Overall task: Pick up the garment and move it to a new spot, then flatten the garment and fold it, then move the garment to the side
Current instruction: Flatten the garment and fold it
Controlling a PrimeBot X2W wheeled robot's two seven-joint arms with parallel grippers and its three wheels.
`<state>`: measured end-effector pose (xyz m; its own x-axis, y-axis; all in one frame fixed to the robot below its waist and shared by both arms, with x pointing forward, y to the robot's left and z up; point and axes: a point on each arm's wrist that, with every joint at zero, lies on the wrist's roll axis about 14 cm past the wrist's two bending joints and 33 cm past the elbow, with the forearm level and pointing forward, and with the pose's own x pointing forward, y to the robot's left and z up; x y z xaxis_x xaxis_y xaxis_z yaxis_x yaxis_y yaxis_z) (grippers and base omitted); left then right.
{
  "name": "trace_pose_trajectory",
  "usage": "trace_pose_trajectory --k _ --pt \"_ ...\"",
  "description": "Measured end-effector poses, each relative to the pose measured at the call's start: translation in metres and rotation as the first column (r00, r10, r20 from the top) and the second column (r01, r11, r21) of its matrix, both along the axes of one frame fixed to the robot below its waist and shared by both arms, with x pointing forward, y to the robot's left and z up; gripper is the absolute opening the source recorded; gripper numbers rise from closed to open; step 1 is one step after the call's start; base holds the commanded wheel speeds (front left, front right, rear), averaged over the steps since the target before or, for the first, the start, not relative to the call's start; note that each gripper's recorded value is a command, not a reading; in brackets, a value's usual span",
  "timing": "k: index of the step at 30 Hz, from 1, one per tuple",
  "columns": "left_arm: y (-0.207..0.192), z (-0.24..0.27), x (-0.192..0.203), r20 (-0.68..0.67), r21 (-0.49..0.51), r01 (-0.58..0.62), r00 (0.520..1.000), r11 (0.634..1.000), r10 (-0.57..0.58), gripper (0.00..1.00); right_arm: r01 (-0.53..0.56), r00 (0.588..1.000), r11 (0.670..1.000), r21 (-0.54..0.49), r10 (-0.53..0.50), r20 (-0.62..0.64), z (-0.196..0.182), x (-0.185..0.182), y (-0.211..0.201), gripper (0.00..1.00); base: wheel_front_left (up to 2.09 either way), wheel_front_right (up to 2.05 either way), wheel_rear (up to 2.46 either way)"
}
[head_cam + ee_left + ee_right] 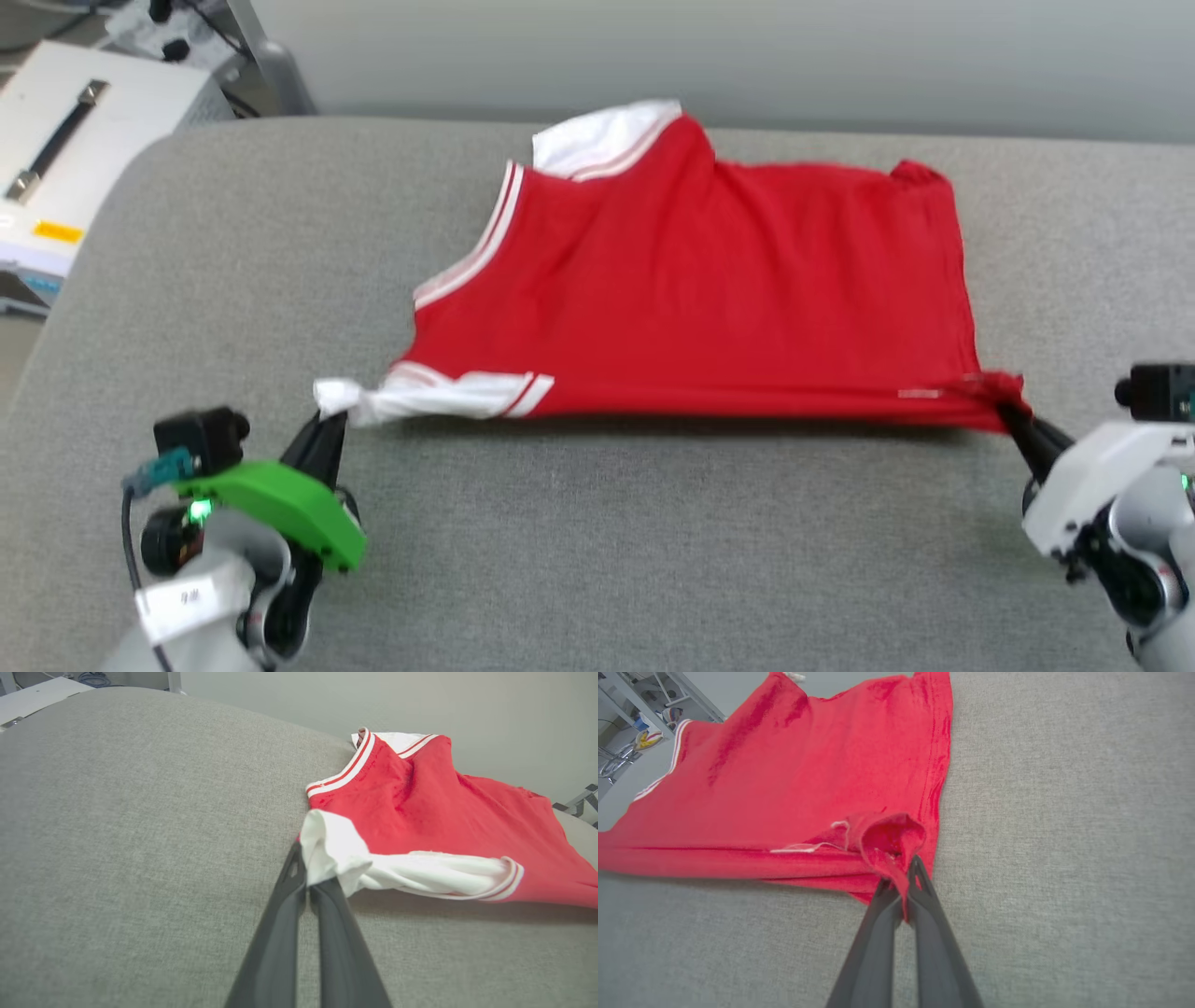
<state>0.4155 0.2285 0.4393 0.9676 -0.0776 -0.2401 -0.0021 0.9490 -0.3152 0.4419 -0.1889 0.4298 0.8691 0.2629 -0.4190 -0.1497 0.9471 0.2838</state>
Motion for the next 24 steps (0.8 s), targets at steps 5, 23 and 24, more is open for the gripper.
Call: trace_pose_trajectory --k 5,23,24 --pt "-0.001 0.006 -0.043 0.001 -0.027 -0.045 0.999 0.999 0.045 0.0 0.039 0.999 0.999 0.019 -0.039 -0.013 0.002 -0.046 -0.007 0.0 0.0 0.0 0.0" --pt "-0.002 0.021 -0.148 -0.104 -0.052 -0.158 0.983 0.986 0.152 0.0 0.117 0.983 0.993 0.027 -0.112 -0.146 -0.001 -0.152 -0.004 0.0 0.0 0.0 0.0" --pt "-0.003 0.022 -0.149 -0.106 -0.053 -0.154 0.983 0.987 0.148 0.0 0.117 0.982 0.993 0.023 -0.113 -0.149 -0.001 -0.153 -0.004 0.0 0.0 0.0 0.0"
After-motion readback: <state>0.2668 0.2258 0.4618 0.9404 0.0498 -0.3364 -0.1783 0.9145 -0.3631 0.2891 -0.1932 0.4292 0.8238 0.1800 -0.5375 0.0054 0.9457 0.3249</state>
